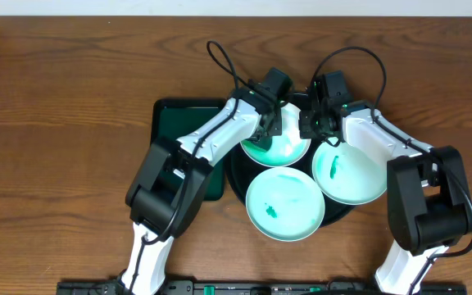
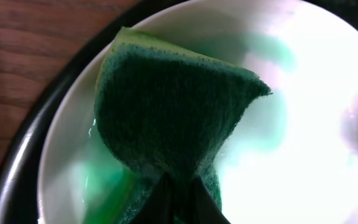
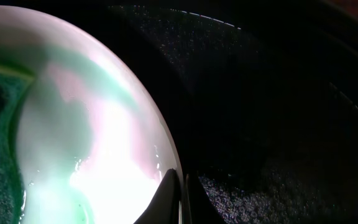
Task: Clean dirty plates on tray and stack at the side
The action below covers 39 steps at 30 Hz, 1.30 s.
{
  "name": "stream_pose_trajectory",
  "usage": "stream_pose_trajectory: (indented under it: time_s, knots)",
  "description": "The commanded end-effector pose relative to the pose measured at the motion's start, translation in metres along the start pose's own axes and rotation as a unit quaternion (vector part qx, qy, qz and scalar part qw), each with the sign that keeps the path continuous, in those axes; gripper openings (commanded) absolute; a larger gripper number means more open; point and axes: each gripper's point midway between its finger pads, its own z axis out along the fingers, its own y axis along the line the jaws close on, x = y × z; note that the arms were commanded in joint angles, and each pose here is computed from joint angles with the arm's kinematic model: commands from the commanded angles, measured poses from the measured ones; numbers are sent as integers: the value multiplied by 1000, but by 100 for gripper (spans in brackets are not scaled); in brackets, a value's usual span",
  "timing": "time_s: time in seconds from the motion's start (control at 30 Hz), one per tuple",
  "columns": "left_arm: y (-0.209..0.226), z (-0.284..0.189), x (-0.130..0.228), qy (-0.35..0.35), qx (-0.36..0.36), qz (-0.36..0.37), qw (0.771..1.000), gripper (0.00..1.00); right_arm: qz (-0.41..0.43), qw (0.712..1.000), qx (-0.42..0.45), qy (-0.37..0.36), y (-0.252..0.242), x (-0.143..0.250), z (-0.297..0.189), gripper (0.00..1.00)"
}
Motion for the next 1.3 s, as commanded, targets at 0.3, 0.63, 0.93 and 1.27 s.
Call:
stream_pose_trajectory:
  time_s: [0.3, 0.63, 0.93, 1.27]
  knots:
    - [-73, -40, 24, 84, 192, 13, 978, 7, -8, 1000, -16, 6, 11, 5, 1, 1]
    - [-45, -90, -25, -58, 113, 9, 992, 7, -8, 1000, -16, 6, 11, 6, 1, 1]
    - [-5, -61, -20, -70, 12, 0, 997, 7, -8, 1000, -16, 6, 11, 5, 1, 1]
    - [0, 7, 14, 1, -24, 10, 1000, 8, -8, 1000, -16, 6, 11, 5, 1, 1]
